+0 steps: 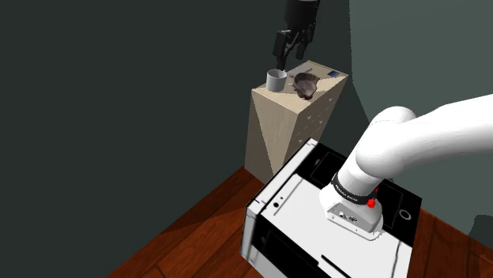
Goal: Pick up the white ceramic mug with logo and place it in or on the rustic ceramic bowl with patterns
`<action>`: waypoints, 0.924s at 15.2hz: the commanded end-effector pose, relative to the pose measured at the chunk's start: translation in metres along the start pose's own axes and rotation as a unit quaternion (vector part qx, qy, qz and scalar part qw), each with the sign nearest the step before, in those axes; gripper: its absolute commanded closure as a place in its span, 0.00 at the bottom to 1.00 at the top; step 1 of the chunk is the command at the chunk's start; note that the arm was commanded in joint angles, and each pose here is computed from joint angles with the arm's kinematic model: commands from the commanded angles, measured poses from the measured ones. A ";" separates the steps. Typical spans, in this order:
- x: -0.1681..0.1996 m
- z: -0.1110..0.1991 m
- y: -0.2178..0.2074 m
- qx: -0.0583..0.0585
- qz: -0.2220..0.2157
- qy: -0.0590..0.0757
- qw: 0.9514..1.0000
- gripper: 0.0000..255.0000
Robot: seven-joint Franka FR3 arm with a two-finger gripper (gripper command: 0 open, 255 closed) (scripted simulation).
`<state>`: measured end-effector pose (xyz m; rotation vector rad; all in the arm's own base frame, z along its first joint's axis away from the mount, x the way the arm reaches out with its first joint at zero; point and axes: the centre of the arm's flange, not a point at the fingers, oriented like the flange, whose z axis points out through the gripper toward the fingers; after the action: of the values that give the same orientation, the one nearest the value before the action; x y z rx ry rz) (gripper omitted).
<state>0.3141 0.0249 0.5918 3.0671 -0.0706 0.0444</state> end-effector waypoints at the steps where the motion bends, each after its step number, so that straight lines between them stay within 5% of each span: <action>1: 0.000 0.000 0.000 0.000 0.000 0.000 1.000 0.00; 14: 0.093 0.096 0.108 0.004 0.001 0.003 1.000 0.00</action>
<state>0.3982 -0.0808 0.5135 3.0752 -0.0732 0.0529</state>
